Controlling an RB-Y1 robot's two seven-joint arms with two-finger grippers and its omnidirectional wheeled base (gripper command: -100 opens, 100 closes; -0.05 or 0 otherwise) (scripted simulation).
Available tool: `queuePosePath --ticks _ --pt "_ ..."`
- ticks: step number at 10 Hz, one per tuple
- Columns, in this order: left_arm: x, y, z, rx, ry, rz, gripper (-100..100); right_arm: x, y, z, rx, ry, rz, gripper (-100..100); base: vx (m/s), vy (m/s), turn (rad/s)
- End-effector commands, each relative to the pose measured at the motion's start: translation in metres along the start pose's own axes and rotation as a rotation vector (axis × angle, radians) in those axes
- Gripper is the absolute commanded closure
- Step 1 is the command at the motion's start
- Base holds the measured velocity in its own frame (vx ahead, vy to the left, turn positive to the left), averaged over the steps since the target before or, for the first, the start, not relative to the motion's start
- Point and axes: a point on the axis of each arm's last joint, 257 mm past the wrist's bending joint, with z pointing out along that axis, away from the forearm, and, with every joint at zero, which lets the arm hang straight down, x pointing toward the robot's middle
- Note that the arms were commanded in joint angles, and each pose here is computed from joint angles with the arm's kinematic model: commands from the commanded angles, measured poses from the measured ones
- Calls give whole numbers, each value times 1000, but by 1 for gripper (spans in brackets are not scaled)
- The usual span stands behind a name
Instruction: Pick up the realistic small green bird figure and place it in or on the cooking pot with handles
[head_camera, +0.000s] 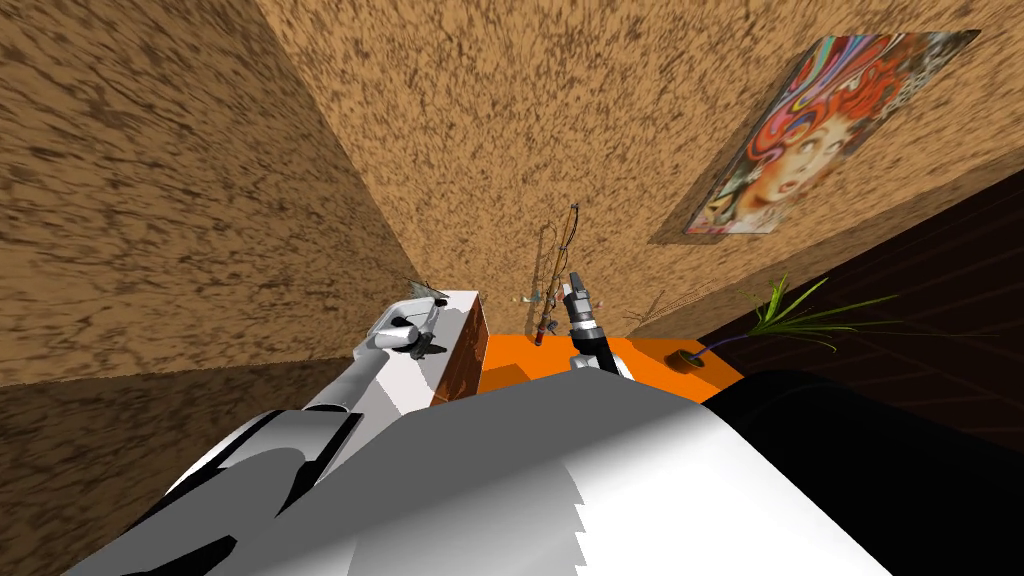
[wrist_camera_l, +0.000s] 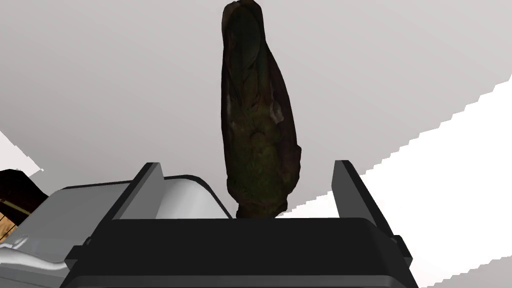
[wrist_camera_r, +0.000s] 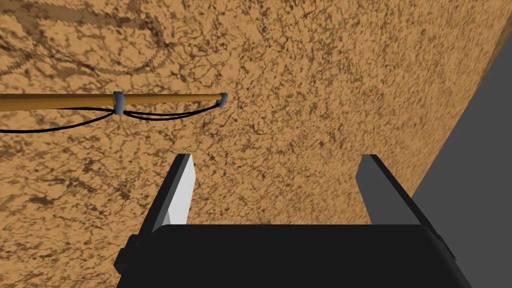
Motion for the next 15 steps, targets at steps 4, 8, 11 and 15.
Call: queuePosePath --ticks 4,8,11,15 --pt "0 7 7 -23 4 -23 -100 0 0 0 0 0 0 0 14 20 -41" --pt "-6 17 19 -30 -13 -78 -100 0 0 0 0 0 0 0 -43 49 -159" --pt "-7 18 20 -31 -15 -86 100 0 0 0 0 0 0 0 -33 31 -67" --pt "-7 19 20 -32 -15 -86 100 0 0 0 0 0 0 0 0 0 0"
